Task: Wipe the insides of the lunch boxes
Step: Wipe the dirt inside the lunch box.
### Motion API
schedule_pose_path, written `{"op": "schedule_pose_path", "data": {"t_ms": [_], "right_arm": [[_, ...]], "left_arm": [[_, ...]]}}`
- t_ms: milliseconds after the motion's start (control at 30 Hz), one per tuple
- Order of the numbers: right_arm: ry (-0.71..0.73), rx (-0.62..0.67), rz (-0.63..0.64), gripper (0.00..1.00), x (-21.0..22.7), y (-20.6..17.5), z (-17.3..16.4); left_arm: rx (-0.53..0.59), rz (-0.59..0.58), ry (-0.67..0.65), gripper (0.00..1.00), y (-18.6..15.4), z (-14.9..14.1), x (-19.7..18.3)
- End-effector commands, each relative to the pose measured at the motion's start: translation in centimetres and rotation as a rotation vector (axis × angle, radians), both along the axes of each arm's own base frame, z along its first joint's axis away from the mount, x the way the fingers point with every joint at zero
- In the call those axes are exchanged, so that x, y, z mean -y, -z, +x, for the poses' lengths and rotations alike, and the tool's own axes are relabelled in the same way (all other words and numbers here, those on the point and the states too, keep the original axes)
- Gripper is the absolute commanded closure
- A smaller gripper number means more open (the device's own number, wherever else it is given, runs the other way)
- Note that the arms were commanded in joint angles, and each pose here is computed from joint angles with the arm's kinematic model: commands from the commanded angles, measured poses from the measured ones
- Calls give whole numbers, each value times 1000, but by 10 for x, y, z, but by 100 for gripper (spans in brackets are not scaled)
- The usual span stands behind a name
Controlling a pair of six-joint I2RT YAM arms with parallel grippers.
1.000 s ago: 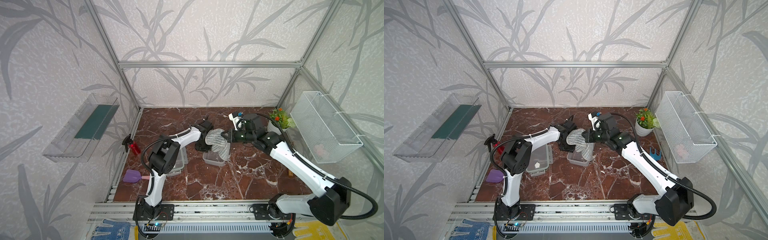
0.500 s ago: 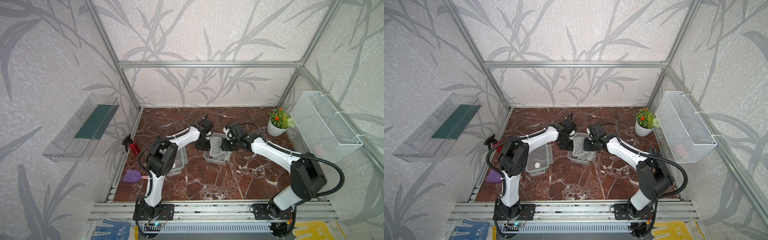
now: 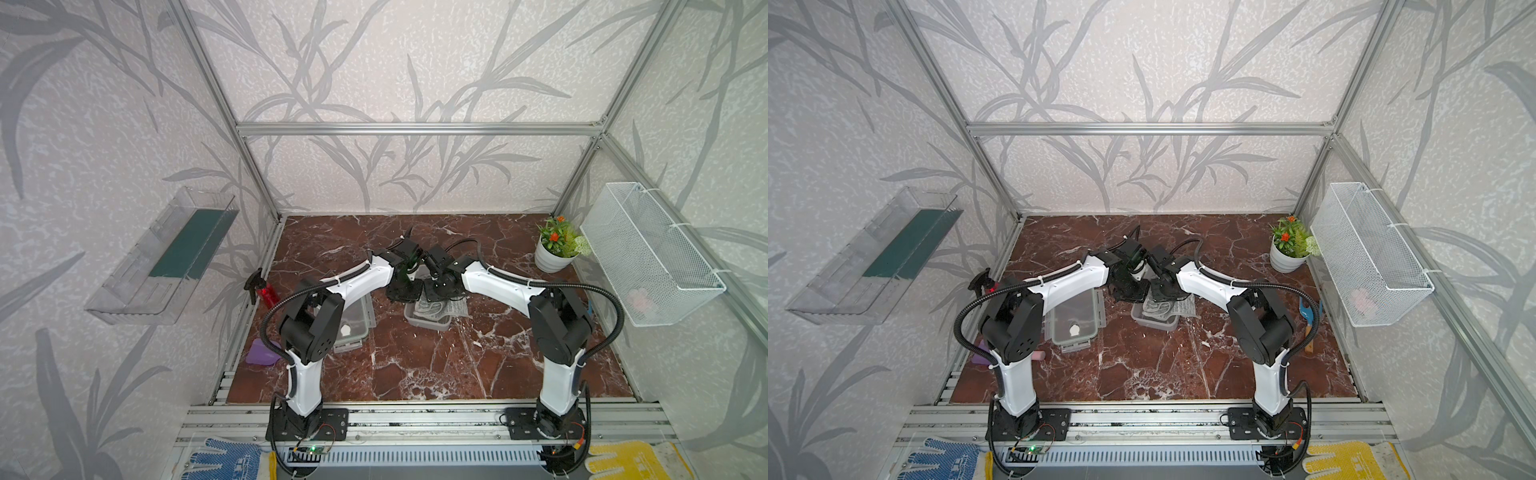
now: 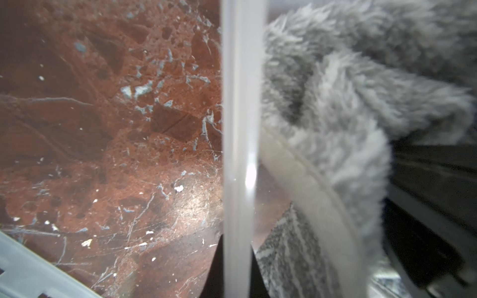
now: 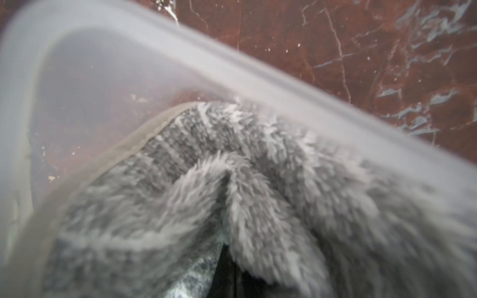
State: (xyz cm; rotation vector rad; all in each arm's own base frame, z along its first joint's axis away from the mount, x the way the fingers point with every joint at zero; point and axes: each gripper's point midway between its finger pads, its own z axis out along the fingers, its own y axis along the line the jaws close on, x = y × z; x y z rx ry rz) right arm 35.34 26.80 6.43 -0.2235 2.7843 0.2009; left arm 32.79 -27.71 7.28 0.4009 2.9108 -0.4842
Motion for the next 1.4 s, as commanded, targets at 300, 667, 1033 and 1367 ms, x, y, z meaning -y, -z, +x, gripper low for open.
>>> {"op": "schedule_pose_path", "data": {"t_ms": [300,667,1033,1367], "right_arm": [[253,136,444,100,-18,-42,63],[76,-72,463,100,-65,-19,11],[-8,-201,406,100,-50,-17,-48],[-132,-242,189,100,-7,-25,-78]], "left_arm": [[76,-240,77,100,-61,-18,38],[159,-179,-22,100,-77,12,29],[237,-104,-161,100,-95,44,-9],[281,21,-199,100,-101,56,-39]]}}
